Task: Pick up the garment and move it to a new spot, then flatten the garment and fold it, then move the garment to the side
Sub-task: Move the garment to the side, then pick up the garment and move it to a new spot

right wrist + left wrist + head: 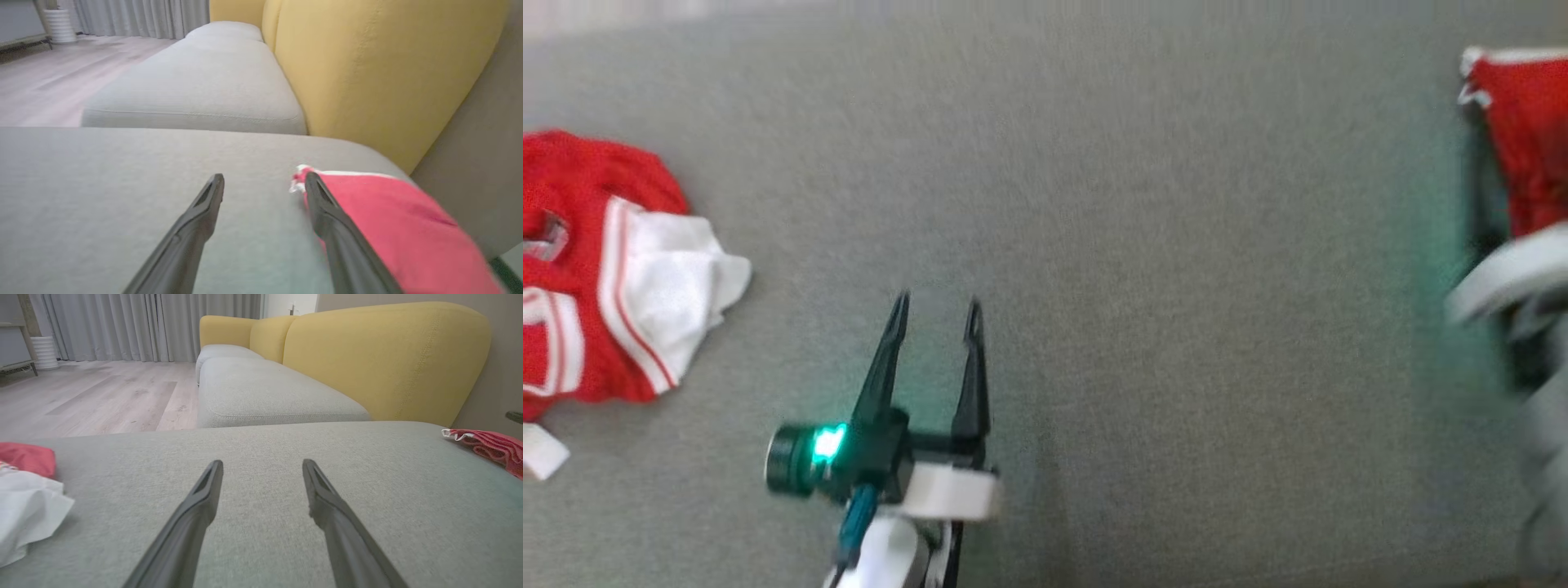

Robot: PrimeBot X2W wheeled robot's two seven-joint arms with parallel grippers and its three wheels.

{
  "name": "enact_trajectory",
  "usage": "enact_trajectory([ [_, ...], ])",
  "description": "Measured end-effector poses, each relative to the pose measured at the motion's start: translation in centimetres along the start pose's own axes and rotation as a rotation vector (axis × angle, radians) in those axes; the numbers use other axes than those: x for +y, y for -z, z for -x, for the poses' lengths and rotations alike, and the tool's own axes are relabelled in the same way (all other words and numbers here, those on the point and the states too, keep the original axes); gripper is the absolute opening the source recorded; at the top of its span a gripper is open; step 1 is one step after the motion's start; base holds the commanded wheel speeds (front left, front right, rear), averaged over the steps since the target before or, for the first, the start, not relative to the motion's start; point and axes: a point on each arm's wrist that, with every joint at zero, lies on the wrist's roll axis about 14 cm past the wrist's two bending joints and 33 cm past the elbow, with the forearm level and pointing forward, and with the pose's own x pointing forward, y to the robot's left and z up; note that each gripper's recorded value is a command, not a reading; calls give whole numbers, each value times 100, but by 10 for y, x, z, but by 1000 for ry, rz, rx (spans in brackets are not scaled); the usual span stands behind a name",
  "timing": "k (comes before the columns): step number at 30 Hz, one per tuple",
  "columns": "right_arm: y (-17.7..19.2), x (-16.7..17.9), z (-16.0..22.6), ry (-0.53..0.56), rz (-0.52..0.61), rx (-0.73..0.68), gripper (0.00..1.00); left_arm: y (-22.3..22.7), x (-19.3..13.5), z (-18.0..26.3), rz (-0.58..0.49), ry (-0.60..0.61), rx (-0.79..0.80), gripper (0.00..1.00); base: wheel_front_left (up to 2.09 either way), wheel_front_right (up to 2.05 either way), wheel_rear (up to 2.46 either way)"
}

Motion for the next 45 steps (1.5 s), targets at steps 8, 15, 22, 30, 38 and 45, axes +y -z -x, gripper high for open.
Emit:
enact_trajectory([
  [8,-11,106,75,-187,-218,-104,100,-22,12,53,-16,-80,-49,100,0,0,0],
  [15,-30,118,136,-188,-311,-219,100,-58,31,93,35,-175,-168,100,0,0,0],
  [22,20,125,189,-169,-311,-111,100,-41,41,130,-3,-208,-139,100,0,0,0],
  [30,14,126,200,-163,-316,-146,100,-34,46,141,-22,-212,-125,100,0,0,0],
  [38,11,129,201,-171,-316,-156,100,-32,48,143,-29,-208,-122,100,0,0,0],
  [45,10,130,201,-174,-328,-158,100,-32,51,144,-29,-217,-124,100,0,0,0],
])
